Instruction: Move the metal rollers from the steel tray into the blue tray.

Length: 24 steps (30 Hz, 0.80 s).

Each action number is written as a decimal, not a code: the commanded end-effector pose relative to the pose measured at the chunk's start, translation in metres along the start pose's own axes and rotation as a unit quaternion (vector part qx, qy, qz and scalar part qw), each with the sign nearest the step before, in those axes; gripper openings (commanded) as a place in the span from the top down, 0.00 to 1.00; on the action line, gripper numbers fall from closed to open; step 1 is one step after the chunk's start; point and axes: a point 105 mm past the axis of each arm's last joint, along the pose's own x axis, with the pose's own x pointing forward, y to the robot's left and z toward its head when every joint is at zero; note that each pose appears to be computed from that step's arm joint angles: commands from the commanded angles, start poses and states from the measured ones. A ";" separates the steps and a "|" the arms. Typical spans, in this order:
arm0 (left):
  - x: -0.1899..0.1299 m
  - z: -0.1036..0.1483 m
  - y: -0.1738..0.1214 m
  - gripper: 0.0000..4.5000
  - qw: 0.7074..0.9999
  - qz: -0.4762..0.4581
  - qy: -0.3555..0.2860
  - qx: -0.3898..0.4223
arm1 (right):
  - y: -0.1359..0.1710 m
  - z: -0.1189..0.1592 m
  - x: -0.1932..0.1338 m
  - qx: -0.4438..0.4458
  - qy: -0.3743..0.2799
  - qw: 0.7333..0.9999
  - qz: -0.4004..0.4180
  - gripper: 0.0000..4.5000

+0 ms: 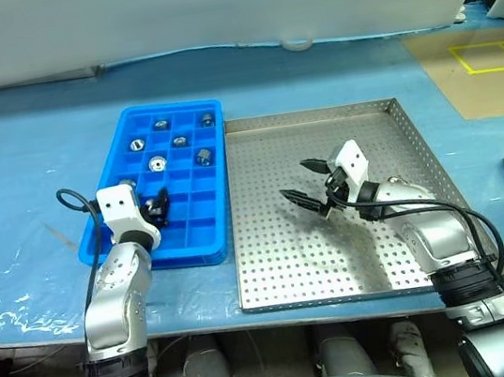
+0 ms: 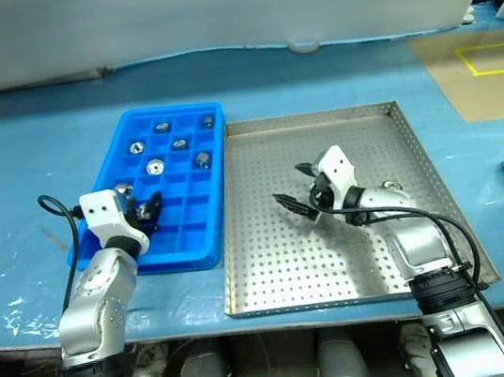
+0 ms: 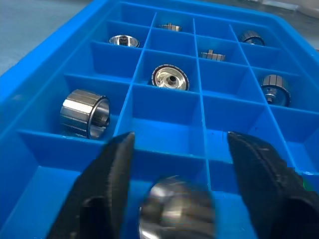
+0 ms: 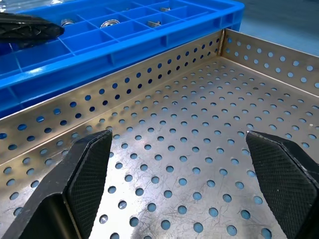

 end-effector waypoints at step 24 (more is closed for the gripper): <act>0.019 0.026 -0.182 0.01 0.815 -0.569 -0.018 0.103 | -0.052 0.021 -0.053 -0.028 0.017 0.995 -0.096 0.00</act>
